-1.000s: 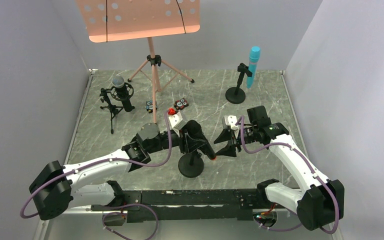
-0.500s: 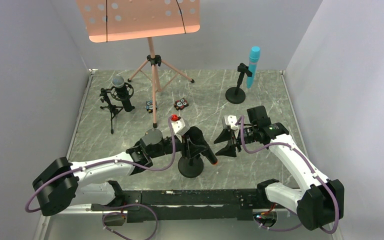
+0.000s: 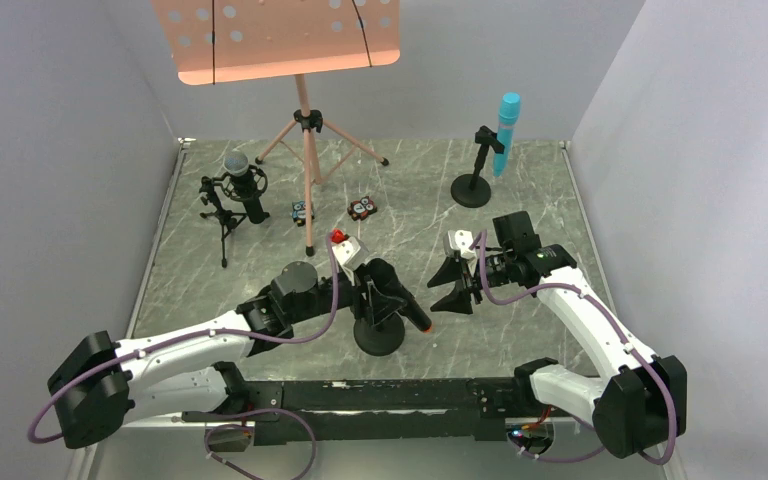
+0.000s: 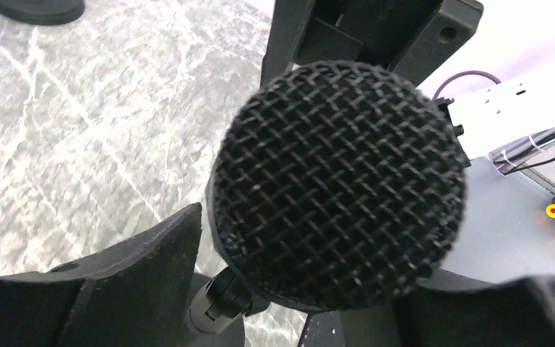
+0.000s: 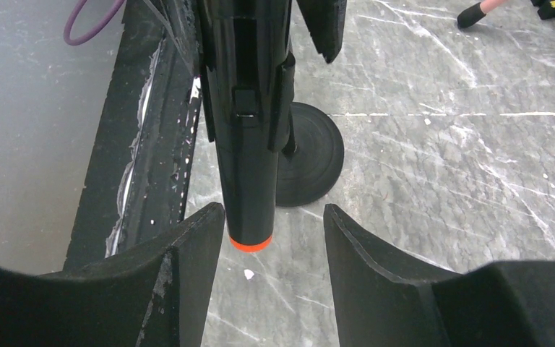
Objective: Attach the microphones to the stand
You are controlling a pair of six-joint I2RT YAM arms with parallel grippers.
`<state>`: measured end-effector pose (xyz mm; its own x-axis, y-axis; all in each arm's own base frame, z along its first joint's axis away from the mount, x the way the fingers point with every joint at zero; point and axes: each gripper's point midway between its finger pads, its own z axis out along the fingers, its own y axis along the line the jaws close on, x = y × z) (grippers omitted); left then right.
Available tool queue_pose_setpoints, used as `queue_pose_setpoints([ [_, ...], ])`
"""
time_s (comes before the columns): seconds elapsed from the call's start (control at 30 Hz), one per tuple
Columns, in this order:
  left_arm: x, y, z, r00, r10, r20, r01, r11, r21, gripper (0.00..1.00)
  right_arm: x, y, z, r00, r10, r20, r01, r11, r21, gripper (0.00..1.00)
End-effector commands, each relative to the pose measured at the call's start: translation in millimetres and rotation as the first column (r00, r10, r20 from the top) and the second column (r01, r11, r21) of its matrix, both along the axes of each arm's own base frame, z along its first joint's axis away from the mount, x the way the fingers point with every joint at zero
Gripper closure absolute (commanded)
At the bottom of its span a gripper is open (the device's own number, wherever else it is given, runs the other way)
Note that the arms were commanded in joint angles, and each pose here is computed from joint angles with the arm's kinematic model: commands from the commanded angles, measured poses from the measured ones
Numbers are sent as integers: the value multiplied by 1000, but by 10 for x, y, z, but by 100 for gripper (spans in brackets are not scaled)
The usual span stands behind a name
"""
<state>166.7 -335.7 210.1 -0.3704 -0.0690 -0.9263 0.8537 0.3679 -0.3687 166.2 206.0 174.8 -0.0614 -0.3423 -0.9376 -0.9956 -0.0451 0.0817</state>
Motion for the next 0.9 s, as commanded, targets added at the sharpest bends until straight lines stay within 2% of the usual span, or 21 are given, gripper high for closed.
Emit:
queue_pose_setpoints([
  [0.0, -82, 383, -809, 982, 103, -157, -56, 960, 273, 29, 18, 33, 75, 999, 20, 28, -21, 999, 46, 42],
  [0.2, -186, 405, -494, 995, 33, -92, -14, 979, 204, 16, 25, 27, 69, 999, 18, 30, -19, 999, 44, 41],
  [0.4, -263, 611, -318, 999, 38, -15, -34, 982, 187, 13, 31, 32, 130, 998, 23, 54, -25, 999, 40, 31],
  [0.47, -257, 725, -249, 997, 71, 20, -73, 982, 177, 12, 43, 45, 189, 997, 21, 71, -23, 999, 26, 25],
  [0.57, -204, 924, -196, 986, 161, 50, -167, 974, 151, 1, 60, 88, 267, 994, 26, 109, -23, 999, -28, 14],
  [0.6, -185, 983, -177, 980, 192, 57, -198, 971, 133, 1, 52, 111, 297, 993, 32, 116, -27, 999, -42, 13],
  [0.73, -107, 1185, -161, 949, 311, 46, -313, 947, 69, 1, 14, 274, 408, 996, 48, 82, -43, 997, -58, 10],
  [0.87, -92, 1277, -194, 931, 366, -2, -366, 930, 27, 1, 33, 444, 361, 998, 33, 60, -29, 997, -65, 9],
])
